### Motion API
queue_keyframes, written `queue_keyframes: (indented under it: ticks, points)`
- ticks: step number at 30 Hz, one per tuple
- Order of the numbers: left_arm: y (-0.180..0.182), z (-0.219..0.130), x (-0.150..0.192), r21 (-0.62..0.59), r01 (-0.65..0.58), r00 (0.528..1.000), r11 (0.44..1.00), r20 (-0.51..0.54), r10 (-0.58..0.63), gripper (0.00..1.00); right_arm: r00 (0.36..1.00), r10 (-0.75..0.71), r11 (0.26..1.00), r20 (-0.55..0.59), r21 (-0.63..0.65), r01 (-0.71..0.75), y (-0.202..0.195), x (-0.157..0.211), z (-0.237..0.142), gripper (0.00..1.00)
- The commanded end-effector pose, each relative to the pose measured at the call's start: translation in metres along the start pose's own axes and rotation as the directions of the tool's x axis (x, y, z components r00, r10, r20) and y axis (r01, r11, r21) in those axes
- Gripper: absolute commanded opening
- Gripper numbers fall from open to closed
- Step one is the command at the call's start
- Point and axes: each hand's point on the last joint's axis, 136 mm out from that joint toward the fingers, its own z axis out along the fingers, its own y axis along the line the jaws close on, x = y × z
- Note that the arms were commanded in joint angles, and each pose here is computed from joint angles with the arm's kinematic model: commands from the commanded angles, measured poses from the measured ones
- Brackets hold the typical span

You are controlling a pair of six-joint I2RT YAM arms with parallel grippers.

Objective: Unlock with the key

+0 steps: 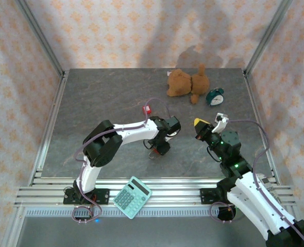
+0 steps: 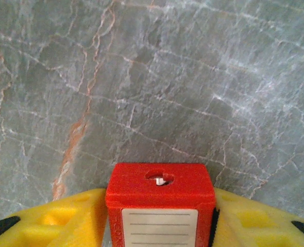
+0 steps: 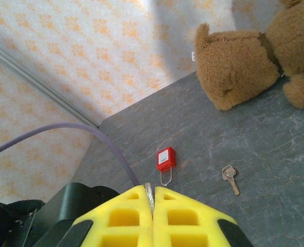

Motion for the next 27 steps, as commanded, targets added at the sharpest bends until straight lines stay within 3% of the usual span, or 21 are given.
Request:
queue_keyframes:
  ticks: [1, 17, 27]
  points:
    - [0.013, 0.001, 0.022, -0.060, 0.017, 0.997, 0.998, -0.077, -0.022, 0.52, 1.000, -0.005, 1.000, 0.026, -0.007, 0.005, 0.000, -0.004, -0.002, 0.03]
    - [0.016, -0.019, 0.026, -0.065, 0.009, 0.997, 0.998, -0.082, -0.015, 0.53, 1.000, 0.000, 1.000, 0.020, -0.007, 0.000, -0.002, -0.001, -0.001, 0.03]
    - [0.013, -0.001, 0.026, -0.050, 0.004, 0.997, 0.999, -0.079, -0.008, 0.46, 1.000, 0.001, 1.000, 0.022, -0.015, -0.001, 0.000, -0.001, -0.001, 0.03]
